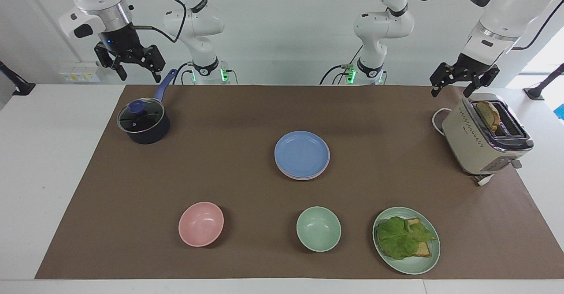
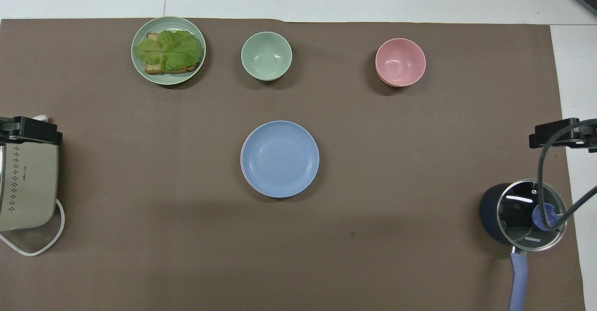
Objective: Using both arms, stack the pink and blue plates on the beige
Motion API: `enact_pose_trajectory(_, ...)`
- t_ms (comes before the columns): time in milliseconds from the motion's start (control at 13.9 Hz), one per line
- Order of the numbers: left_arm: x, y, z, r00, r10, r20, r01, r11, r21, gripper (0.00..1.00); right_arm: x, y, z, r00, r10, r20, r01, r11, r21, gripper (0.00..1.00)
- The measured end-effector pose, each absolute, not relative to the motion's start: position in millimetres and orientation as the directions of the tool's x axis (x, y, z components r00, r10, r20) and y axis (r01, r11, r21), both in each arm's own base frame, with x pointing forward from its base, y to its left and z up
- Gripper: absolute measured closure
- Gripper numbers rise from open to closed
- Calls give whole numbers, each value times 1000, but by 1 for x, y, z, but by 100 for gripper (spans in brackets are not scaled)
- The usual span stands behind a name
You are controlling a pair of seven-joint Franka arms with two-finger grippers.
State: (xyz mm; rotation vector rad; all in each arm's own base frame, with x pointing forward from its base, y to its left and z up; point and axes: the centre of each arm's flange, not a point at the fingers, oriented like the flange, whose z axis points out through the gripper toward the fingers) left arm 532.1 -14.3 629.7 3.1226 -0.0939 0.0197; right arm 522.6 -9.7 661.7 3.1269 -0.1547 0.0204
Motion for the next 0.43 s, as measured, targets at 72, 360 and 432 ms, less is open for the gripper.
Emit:
enact_pose_trajectory(72, 532, -14, 630, 998, -60, 13, -60, -998, 17, 0, 523, -10, 662, 995, -99, 14, -99, -995, 10, 0)
enact_pose_trajectory(360, 532, -14, 630, 998, -60, 13, -60, -998, 17, 0, 522, -14, 662, 994, -107, 14, -107, -994, 10, 0)
enact_pose_trajectory(432, 532, -14, 630, 998, -60, 13, -60, -998, 17, 0, 522, -15, 662, 994, -108, 14, -108, -994, 10, 0)
